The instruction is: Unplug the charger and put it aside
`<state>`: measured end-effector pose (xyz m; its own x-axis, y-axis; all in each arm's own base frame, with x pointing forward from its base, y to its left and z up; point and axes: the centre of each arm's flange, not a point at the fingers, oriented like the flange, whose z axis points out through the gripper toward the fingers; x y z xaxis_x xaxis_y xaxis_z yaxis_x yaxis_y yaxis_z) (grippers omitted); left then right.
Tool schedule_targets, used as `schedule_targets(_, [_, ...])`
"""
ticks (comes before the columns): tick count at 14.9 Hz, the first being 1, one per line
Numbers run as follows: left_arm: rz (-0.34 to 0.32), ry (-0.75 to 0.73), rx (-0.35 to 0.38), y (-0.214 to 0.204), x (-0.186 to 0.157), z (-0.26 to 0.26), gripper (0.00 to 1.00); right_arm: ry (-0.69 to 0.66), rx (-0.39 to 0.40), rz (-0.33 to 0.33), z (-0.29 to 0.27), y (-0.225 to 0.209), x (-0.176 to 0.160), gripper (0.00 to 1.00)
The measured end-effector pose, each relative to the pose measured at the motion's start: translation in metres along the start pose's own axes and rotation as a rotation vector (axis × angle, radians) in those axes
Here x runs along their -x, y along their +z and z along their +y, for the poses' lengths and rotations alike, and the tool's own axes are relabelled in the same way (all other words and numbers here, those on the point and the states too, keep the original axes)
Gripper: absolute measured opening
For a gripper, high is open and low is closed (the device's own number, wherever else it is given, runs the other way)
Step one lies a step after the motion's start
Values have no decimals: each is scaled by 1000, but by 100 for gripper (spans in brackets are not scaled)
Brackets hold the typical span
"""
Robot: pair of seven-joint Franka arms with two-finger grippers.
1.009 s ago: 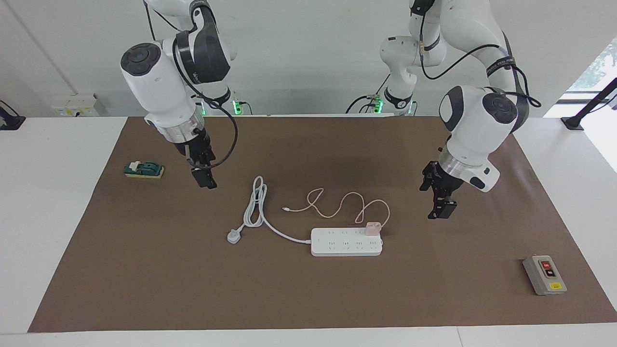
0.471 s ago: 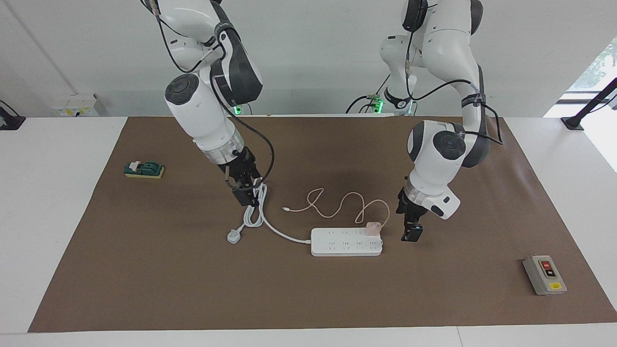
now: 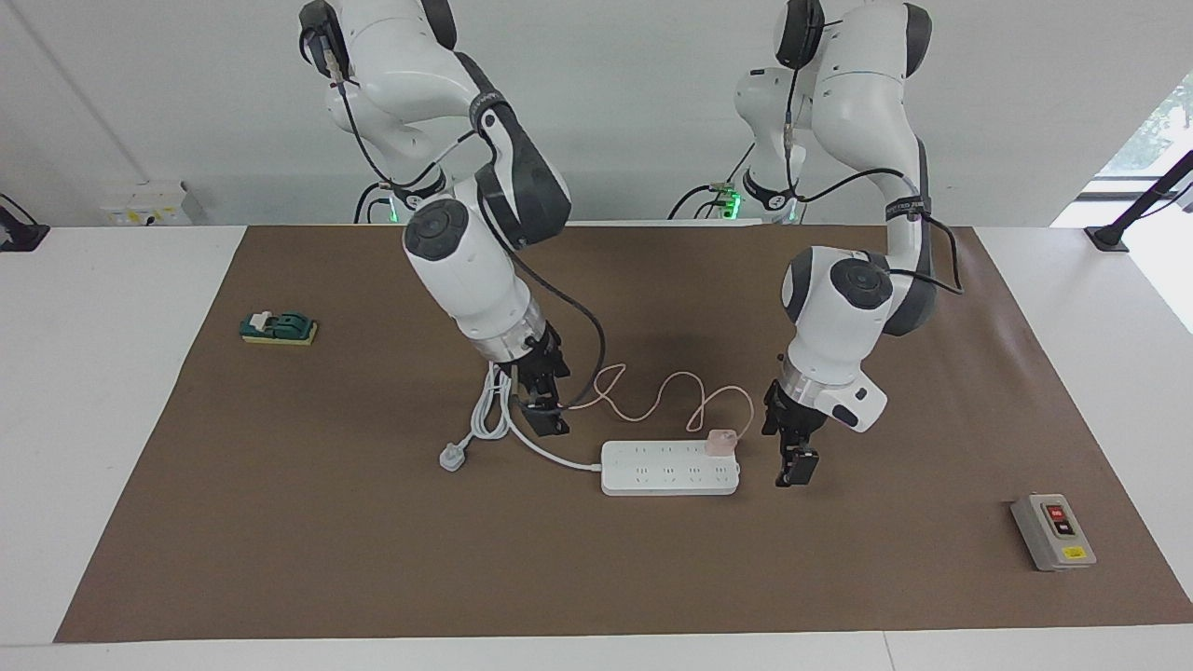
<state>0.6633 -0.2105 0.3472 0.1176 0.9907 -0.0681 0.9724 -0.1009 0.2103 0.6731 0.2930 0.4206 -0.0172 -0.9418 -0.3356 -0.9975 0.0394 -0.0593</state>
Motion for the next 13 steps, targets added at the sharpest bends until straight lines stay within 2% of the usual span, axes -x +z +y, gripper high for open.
schedule_targets(3, [-3,12,-10,7,10,-5,100,21,19,-49,-10,43,12,100])
schedule_targets(8, [-20,-34,-43,13,38,-15,100,0,16,-63,-20,59,24,100])
schedule_targets(13, [-20,-34,-65,20,54,-22,100,-15,37,-62,-27,98,30,100])
